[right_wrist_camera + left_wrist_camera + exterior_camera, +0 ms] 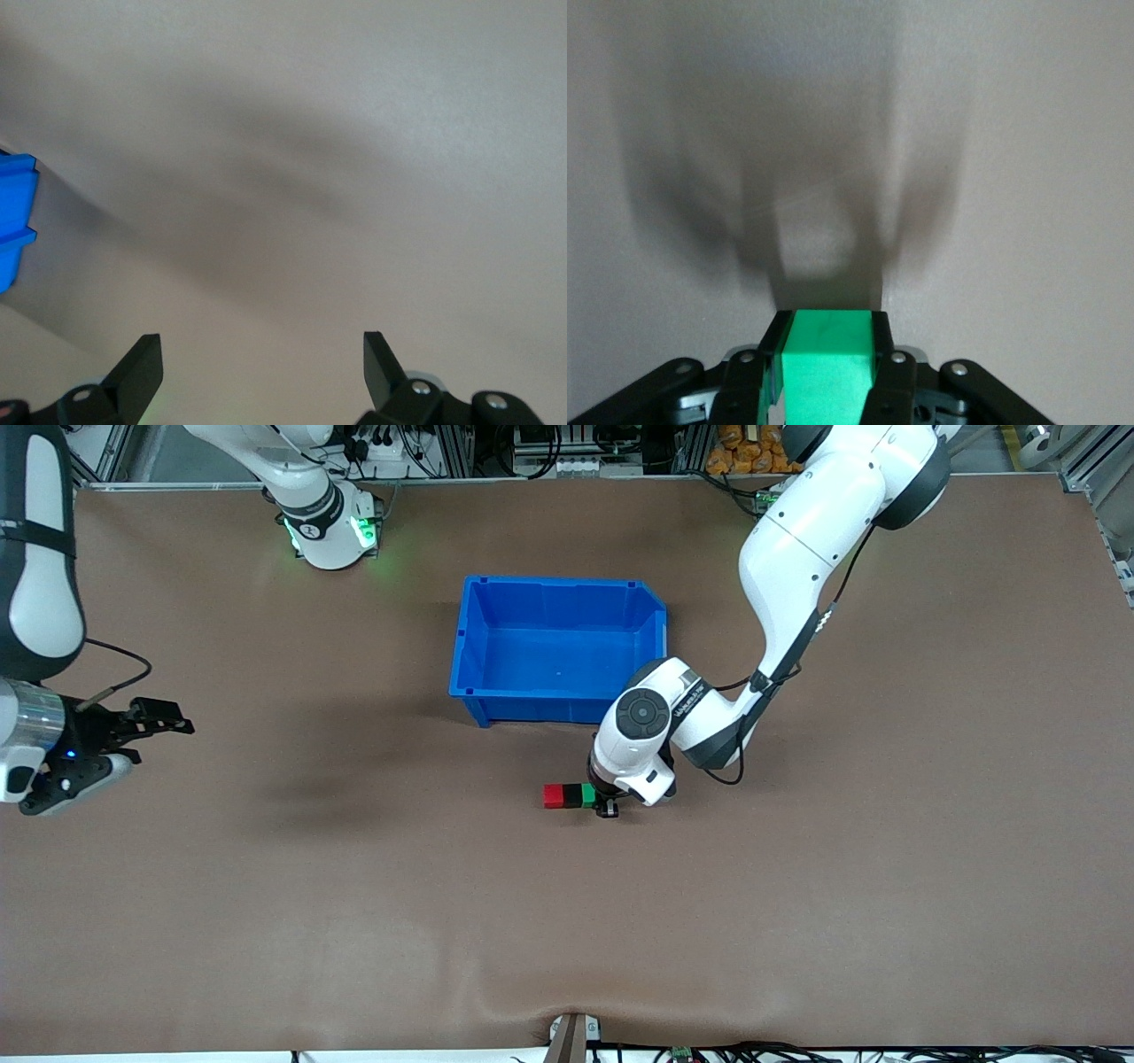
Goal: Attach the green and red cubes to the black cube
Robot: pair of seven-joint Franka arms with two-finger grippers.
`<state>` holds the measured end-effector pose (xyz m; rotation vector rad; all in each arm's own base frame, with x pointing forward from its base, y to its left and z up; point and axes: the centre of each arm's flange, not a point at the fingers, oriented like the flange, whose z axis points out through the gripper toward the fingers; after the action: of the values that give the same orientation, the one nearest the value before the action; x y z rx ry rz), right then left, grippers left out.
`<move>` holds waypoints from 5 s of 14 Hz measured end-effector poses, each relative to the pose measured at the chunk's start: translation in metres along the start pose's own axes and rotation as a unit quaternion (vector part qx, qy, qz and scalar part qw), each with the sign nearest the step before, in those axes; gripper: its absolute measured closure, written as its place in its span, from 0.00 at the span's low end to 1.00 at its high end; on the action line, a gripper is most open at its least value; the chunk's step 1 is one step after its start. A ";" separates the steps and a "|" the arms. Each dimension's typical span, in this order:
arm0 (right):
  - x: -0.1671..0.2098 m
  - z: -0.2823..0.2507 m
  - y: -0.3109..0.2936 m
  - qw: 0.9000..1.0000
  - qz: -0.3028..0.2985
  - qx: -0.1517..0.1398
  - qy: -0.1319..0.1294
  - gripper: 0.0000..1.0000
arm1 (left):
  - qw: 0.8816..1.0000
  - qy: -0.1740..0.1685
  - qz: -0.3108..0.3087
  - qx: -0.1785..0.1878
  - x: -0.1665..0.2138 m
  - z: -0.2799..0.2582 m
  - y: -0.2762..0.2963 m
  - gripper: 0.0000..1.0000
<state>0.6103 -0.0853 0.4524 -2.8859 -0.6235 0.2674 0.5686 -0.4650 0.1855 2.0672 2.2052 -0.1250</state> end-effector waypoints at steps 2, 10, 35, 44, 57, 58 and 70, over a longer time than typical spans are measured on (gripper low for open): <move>-0.005 -0.009 -0.002 1.000 0.029 -0.003 0.006 0.00 | 1.000 0.000 -0.002 -0.001 0.001 0.002 0.003 0.60; -0.001 -0.058 -0.080 0.971 0.230 -0.053 0.025 0.00 | 1.000 0.000 0.022 -0.007 0.001 0.000 0.008 0.60; -0.084 -0.175 -0.112 0.955 0.283 -0.044 0.080 0.00 | 0.934 0.105 0.341 -0.018 0.103 -0.391 0.033 0.00; -0.077 -0.171 -0.121 0.957 0.273 -0.062 0.070 0.00 | 0.874 0.041 0.480 0.057 0.236 -0.496 0.015 0.00; -0.081 -0.171 -0.120 0.957 0.276 -0.062 0.060 0.00 | 0.729 0.040 0.679 0.076 0.370 -0.545 -0.024 0.00; -0.082 -0.171 -0.121 0.957 0.276 -0.061 0.059 0.00 | 0.720 0.039 0.688 0.077 0.369 -0.546 -0.025 0.00; -0.082 -0.171 -0.121 0.958 0.276 -0.061 0.057 0.00 | 0.701 0.029 0.708 0.082 0.382 -0.541 -0.018 0.00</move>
<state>0.5260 -0.0343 0.6543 -3.1065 0.2072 0.1307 0.5111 -0.0136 0.6669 3.1543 0.0814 -0.0871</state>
